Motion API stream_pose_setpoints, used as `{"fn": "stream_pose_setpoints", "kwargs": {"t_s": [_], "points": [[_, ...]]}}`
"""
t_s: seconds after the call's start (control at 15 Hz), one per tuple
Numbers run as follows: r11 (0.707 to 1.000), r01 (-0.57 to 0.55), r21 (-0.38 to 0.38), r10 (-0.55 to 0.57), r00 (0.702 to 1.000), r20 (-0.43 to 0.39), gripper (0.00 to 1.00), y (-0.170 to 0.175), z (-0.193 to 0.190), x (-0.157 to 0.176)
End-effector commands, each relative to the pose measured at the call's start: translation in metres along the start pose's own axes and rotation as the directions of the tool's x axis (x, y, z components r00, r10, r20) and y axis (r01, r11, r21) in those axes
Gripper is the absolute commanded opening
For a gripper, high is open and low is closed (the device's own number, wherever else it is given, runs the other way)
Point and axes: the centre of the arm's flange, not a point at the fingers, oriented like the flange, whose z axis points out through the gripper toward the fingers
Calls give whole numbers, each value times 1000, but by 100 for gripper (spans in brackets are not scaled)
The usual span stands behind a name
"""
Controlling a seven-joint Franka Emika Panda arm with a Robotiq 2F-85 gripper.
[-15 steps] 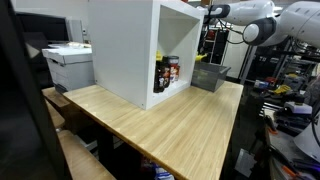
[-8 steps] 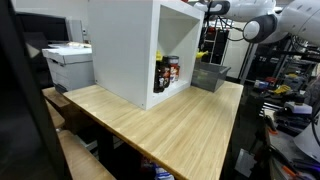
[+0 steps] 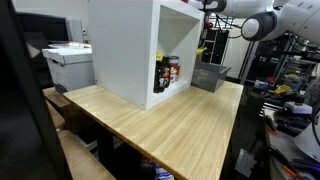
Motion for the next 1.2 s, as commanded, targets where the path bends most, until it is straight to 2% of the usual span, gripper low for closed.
{"fn": "stream_pose_setpoints", "kwargs": {"t_s": [0.0,0.73,0.93,1.13], "points": [[999,36,-33,-37,999,-18,12,34,11,-66],[999,21,-36,-23,998,-63,12,24,11,-72],[995,59,-86,-64,997,-54,12,19,24,-69],[991,101,-84,-104,994,-33,12,12,42,-65]]}}
